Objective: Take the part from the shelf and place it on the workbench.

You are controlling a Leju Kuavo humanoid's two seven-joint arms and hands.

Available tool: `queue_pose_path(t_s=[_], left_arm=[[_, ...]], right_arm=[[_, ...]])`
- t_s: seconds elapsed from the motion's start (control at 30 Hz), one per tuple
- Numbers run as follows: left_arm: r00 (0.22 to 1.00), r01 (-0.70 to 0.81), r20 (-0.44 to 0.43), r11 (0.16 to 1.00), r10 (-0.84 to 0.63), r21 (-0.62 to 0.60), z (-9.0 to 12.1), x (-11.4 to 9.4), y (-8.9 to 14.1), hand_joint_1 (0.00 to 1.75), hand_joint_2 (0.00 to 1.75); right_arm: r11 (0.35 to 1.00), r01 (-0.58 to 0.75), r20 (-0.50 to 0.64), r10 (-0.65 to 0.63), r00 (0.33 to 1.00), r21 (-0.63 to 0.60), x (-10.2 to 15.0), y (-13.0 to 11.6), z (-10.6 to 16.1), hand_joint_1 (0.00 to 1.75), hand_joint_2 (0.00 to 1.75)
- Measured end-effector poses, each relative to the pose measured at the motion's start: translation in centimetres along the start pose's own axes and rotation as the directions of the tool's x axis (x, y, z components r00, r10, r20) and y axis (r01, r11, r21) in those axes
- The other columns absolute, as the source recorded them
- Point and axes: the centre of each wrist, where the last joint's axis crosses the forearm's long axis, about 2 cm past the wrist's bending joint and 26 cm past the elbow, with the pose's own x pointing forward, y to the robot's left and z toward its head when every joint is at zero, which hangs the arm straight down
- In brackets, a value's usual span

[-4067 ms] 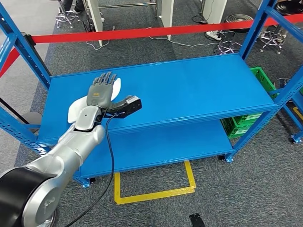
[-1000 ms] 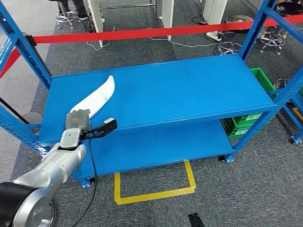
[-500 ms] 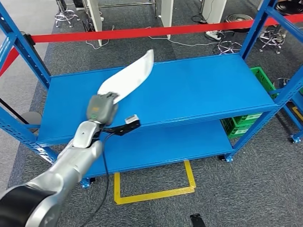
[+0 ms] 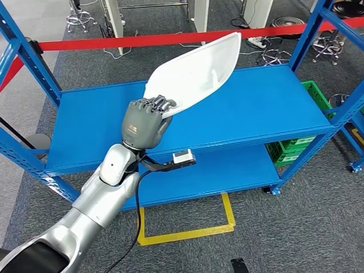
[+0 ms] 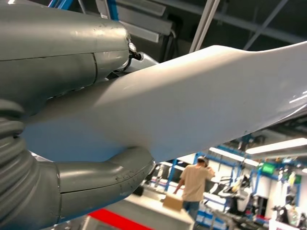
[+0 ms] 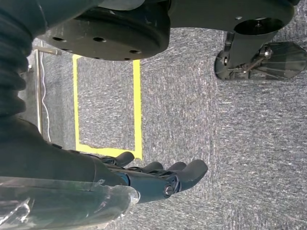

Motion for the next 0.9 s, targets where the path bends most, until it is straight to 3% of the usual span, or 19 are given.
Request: queue_pose_path(t_s=[0.4, 0.9], left_arm=[[0.997, -0.061, 0.045, 0.997, 0.059, 0.04, 0.4, 1.7, 0.8, 1.75, 1.75], [0.995, -0.071, 0.072, 0.996, 0.068, 0.049, 0.6, 2.3, 1.1, 1.75, 1.75]], right_arm=[[1.0, 0.013, 0.005, -0.013, 1.0, -0.003, -0.2, 0.0, 0.0, 0.0, 1.75], [1.0, 0.018, 0.014, -0.018, 1.0, -0.011, 0.3, 0.0, 0.0, 0.0, 1.75]])
